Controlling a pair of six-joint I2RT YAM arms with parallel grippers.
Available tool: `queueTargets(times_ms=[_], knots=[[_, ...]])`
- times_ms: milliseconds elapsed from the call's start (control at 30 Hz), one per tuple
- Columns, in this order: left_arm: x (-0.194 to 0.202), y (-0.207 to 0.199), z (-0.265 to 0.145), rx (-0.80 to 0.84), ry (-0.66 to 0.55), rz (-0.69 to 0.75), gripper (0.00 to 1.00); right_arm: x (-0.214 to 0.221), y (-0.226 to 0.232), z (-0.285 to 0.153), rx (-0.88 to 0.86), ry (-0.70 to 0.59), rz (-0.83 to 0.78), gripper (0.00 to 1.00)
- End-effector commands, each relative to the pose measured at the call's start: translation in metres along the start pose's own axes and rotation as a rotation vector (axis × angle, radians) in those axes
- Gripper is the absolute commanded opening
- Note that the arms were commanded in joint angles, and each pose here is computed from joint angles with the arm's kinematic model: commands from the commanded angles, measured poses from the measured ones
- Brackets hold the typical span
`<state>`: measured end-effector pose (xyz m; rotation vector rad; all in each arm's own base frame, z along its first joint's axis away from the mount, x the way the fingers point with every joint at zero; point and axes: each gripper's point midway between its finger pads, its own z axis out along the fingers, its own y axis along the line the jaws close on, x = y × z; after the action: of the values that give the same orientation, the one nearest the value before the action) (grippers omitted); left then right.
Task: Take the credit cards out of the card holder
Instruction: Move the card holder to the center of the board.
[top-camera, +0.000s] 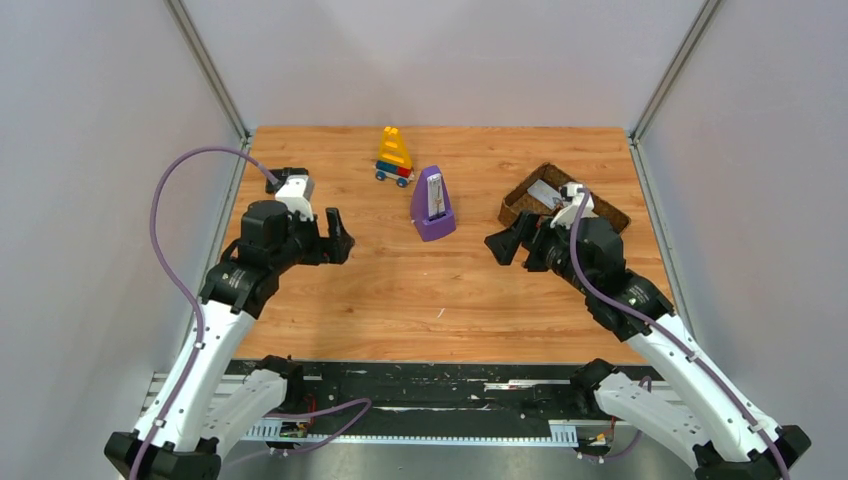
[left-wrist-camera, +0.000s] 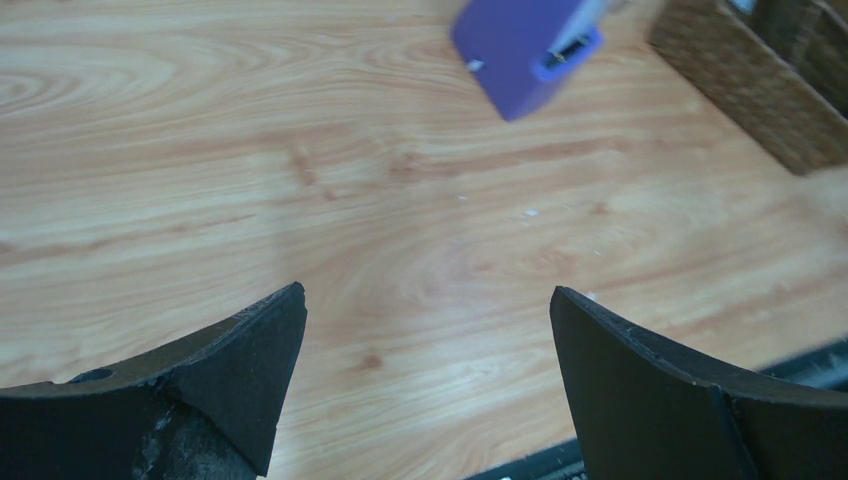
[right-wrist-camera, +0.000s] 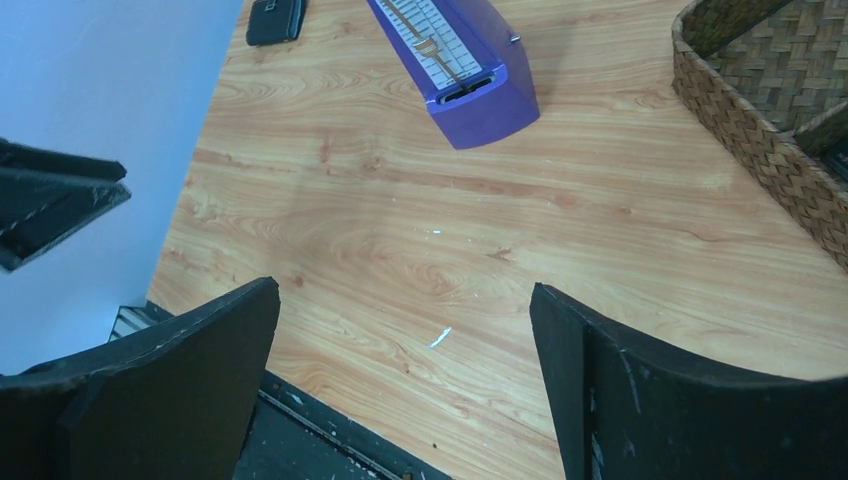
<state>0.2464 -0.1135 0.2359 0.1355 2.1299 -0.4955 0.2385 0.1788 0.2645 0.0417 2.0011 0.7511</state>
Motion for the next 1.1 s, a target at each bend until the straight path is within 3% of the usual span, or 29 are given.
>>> queueTargets(times_ms=[0,200,300,467,600,733,867,1067], knots=[[-0.027,0.046,0.003,-0.291,-0.082,-0.060,1.00,-0.007,0.015,-0.008,-0.103,-0.045,-0.046,1.00],[-0.047,0.082,0.049,-0.388,0.046,-0.187,0.91,-0.006,0.027,-0.022,-0.197,-0.063,-0.104,1.00],[-0.067,0.109,0.071,-0.425,0.019,-0.258,0.81,-0.004,0.039,-0.029,-0.268,-0.054,-0.115,1.00],[-0.076,0.184,0.107,-0.574,0.000,-0.428,0.79,-0.006,0.047,-0.034,-0.308,-0.056,-0.116,1.00],[-0.084,0.226,0.140,-0.579,-0.022,-0.533,0.76,-0.011,0.054,-0.039,-0.340,-0.067,-0.122,1.00],[-0.097,0.261,0.172,-0.590,-0.039,-0.548,0.71,-0.015,0.060,-0.036,-0.354,-0.067,-0.124,1.00],[-0.108,0.290,0.202,-0.595,-0.034,-0.542,0.73,-0.016,0.061,-0.032,-0.354,-0.060,-0.135,1.00],[-0.093,0.326,0.246,-0.615,0.069,-0.515,0.74,-0.018,0.056,-0.024,-0.318,-0.068,-0.158,1.00]])
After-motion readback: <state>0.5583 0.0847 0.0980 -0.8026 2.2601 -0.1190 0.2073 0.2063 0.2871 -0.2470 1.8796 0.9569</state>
